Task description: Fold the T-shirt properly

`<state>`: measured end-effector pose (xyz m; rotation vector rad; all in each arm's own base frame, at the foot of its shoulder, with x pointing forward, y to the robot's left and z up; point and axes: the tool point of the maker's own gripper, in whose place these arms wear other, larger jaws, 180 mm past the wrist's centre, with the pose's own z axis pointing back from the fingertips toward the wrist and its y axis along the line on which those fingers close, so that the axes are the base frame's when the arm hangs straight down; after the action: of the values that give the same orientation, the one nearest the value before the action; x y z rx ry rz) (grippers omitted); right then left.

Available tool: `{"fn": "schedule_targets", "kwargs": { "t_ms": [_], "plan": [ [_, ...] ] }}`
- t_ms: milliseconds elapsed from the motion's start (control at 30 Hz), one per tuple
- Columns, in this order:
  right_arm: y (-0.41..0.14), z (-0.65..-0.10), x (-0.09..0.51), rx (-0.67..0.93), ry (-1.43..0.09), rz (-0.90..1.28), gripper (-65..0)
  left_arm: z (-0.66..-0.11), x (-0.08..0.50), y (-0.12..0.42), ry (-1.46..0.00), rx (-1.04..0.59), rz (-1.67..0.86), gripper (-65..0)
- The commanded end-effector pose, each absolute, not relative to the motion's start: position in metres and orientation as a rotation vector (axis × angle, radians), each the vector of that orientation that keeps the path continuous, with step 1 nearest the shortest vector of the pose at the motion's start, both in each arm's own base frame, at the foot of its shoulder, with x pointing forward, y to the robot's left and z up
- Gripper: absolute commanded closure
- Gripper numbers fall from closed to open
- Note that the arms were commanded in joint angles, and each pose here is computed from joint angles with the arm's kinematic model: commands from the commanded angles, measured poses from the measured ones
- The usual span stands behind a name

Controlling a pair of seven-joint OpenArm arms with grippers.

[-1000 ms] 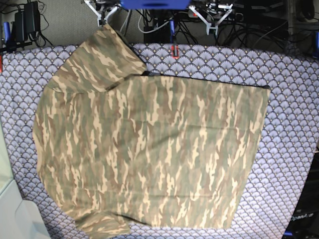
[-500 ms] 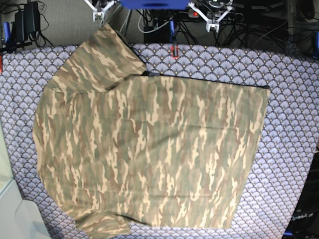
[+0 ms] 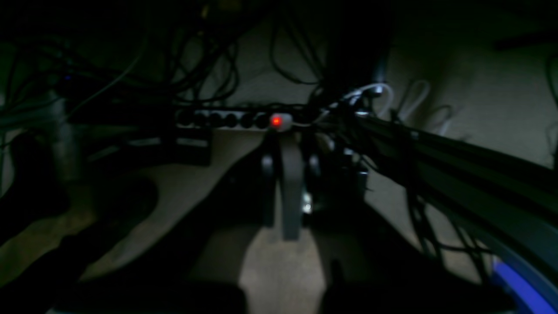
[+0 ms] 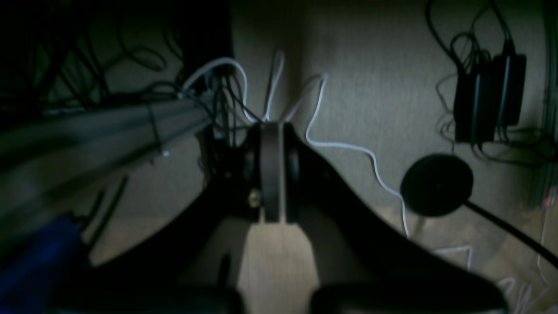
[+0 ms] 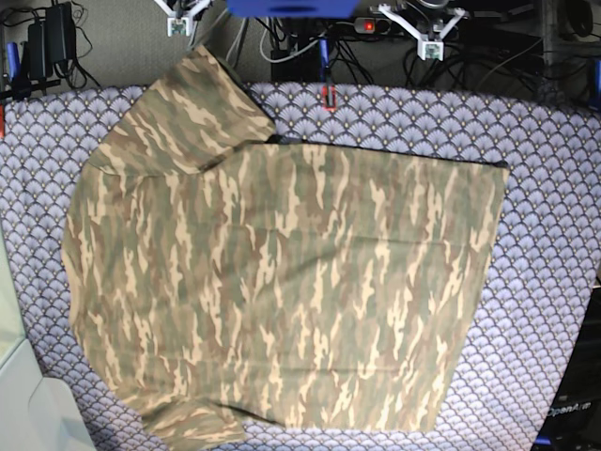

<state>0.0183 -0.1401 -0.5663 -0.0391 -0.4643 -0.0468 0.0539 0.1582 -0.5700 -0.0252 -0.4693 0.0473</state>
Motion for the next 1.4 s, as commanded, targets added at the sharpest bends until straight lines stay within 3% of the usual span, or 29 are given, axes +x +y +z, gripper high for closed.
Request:
{"fn": "schedule_targets", "kwargs": {
  "t_ms": [0,300,800,1133,1367],
  "plan": [
    [-0.141,-0.56,0.019,-0.036,-0.49,-0.043,0.0,-0.566,0.052,0.159,-0.484,-0.025,0.041,-0.3],
    [-0.153,-0.525,0.032,-0.011,-0.606,-0.139,0.0,-0.531,0.062,0.151,-0.575,-0.053,0.022,-0.3],
    [-0.154,-0.432,0.073,-0.002,-0.831,-0.098,0.0,-0.449,0.097,0.16,-0.783,-0.046,0.016,-0.3],
    [-0.152,-0.375,0.122,0.018,-0.901,-0.028,0.0,-0.378,0.139,0.183,-0.982,0.016,0.027,-0.3],
    [-0.151,-0.377,0.13,0.021,-0.876,-0.027,-0.1,-0.37,0.153,0.203,-0.907,0.064,0.048,-0.4]
  ]
}}
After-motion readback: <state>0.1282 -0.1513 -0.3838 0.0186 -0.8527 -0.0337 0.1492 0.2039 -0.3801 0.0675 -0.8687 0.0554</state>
